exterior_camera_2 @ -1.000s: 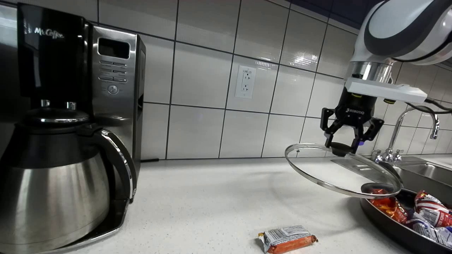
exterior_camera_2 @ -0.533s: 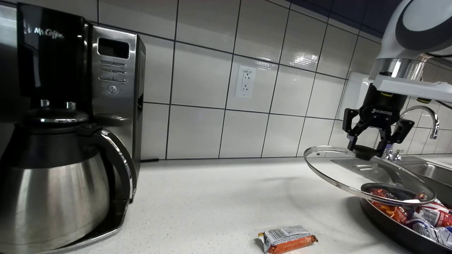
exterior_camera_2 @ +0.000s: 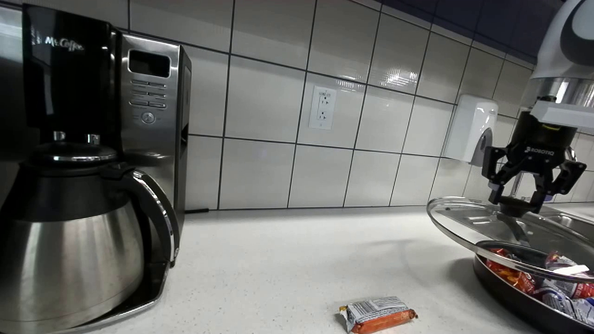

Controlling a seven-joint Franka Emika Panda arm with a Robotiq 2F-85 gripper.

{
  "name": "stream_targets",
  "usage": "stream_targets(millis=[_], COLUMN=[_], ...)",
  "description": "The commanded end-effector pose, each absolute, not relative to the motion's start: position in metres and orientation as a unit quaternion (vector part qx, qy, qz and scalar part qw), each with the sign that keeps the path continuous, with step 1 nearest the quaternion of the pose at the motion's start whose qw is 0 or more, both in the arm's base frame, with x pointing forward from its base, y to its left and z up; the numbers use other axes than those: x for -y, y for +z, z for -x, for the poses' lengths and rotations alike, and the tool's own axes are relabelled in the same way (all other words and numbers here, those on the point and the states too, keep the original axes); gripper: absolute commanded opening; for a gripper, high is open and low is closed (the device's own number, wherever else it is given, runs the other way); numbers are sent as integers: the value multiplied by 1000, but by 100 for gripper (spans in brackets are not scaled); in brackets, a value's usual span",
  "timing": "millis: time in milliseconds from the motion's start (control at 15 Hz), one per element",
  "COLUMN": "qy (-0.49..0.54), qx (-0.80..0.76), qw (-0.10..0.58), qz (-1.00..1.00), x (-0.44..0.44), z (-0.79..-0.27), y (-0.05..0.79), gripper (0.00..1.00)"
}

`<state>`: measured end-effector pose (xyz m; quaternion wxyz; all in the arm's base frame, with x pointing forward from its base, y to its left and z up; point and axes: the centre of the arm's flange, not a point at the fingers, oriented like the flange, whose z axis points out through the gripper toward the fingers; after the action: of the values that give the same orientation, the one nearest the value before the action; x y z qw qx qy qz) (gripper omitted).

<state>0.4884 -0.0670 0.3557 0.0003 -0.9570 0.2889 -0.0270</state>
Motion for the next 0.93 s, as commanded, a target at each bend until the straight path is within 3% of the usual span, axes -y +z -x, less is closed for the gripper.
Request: stream_targets(millis=[0,867], qy=[-41,-13], qx=[-280,-281], qw=[4,6], qz=[959,960], x=[89,145], z=[-465,-440], y=[372,348], gripper=[39,39])
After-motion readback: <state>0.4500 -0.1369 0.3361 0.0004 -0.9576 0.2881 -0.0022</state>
